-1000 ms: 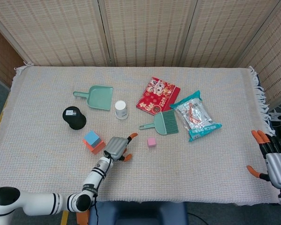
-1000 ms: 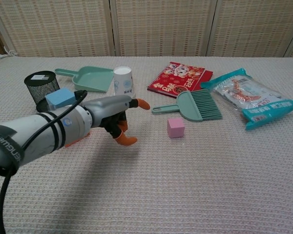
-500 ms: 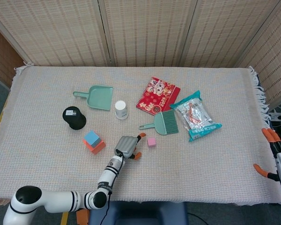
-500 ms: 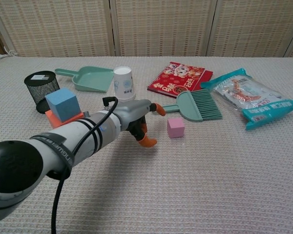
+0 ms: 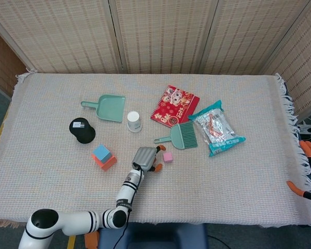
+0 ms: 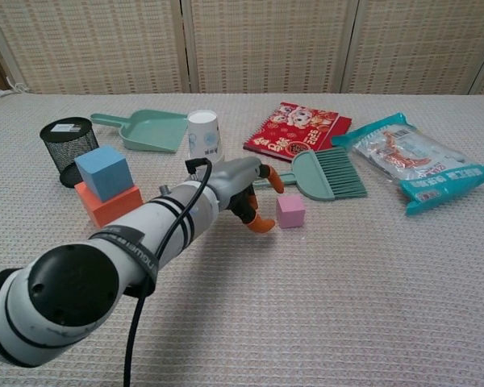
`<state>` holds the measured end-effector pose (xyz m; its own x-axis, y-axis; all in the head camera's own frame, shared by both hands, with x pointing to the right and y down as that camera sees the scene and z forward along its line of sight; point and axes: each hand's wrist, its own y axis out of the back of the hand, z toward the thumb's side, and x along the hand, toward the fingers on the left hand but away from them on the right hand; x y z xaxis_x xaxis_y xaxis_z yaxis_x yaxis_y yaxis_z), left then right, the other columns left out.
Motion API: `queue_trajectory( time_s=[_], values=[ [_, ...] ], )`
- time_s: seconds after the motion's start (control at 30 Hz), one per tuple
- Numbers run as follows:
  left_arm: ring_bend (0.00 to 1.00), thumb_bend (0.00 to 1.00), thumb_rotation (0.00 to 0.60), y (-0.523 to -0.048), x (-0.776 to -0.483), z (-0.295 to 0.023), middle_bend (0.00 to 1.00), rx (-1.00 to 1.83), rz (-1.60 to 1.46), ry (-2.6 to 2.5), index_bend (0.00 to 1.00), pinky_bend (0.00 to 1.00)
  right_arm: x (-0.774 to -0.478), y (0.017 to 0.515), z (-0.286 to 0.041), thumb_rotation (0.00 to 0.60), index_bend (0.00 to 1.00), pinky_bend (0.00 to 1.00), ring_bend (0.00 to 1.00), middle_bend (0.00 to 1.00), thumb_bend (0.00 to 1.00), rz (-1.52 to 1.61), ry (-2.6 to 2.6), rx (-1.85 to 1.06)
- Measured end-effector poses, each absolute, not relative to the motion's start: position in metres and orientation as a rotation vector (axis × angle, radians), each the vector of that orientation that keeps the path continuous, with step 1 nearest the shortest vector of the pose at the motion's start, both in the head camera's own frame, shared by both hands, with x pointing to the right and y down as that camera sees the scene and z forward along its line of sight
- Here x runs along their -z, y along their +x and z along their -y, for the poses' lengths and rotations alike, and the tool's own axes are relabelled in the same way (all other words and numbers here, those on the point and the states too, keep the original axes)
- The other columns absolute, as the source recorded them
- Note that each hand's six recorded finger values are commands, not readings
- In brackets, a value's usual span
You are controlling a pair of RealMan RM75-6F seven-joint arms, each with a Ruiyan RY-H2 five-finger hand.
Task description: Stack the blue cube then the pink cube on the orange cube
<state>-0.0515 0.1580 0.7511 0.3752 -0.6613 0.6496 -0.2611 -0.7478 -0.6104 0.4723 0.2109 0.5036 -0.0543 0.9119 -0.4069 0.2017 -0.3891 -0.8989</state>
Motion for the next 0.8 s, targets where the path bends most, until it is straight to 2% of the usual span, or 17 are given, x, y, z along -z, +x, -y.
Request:
queue_trajectory(
  time_s=[0.47,0.8],
  values=[
    [1.00,0.34,0.600,-0.035,-0.754,-0.159,1.00,1.318,-0.830,-2.245,0.29,1.00,-0.495,0.481,-0.211,0.600,0.00,0.00,0.00,0.00,0.09,1.239,-1.606,-1.479],
    [1.00,0.34,0.600,-0.035,-0.761,-0.154,1.00,1.332,-0.872,-2.232,0.45,1.00,-0.492,0.482,-0.212,0.600,0.00,0.00,0.00,0.00,0.09,1.242,-1.607,-1.469]
  ],
)
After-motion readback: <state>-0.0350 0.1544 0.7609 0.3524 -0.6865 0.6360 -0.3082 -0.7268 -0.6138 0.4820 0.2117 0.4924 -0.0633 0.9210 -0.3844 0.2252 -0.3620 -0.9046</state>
